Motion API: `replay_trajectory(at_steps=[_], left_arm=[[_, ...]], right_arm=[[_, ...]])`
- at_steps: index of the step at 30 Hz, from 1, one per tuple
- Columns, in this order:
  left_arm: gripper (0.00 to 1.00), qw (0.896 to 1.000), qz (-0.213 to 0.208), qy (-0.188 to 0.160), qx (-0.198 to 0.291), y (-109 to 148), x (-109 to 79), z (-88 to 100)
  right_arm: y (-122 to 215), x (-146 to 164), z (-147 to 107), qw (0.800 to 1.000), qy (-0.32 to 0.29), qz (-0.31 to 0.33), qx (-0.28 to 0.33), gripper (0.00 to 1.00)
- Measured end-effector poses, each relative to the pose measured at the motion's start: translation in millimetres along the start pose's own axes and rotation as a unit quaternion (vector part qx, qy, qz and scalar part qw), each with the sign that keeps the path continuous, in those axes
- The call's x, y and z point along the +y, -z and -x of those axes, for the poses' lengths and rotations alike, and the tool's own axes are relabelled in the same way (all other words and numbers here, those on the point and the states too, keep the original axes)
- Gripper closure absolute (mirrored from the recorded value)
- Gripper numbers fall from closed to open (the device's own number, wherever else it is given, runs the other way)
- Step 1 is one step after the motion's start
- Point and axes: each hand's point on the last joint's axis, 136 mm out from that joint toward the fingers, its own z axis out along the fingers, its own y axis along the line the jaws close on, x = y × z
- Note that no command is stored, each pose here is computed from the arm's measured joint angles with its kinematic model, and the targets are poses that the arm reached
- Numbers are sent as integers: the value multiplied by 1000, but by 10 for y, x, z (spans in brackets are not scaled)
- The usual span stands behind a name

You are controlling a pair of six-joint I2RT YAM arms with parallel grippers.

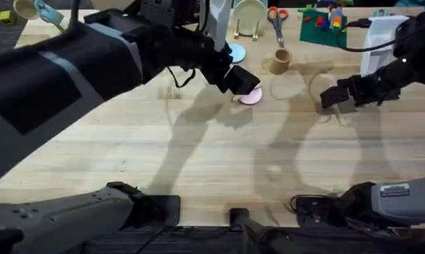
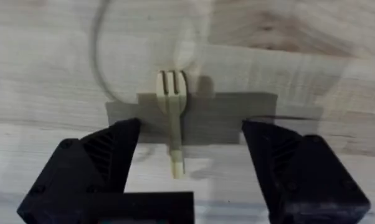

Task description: Pick up a utensil and set it on the pink plate, then put the other utensil in the container.

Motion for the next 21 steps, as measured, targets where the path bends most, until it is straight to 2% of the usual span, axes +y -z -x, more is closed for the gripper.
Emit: replay_trajectory(at_steps=[13, 18, 21], left_arm=[[6, 1000, 0, 0, 0, 0, 0, -1], [6, 1000, 0, 0, 0, 0, 0, -1], [6, 1000, 0, 0, 0, 0, 0, 0]], right_arm=[[-12, -14, 27, 1000, 0, -2, -4, 23], [-12, -37, 25, 1000, 1, -6, -3, 184], [-16, -34, 33, 1000, 4, -4, -5, 374]])
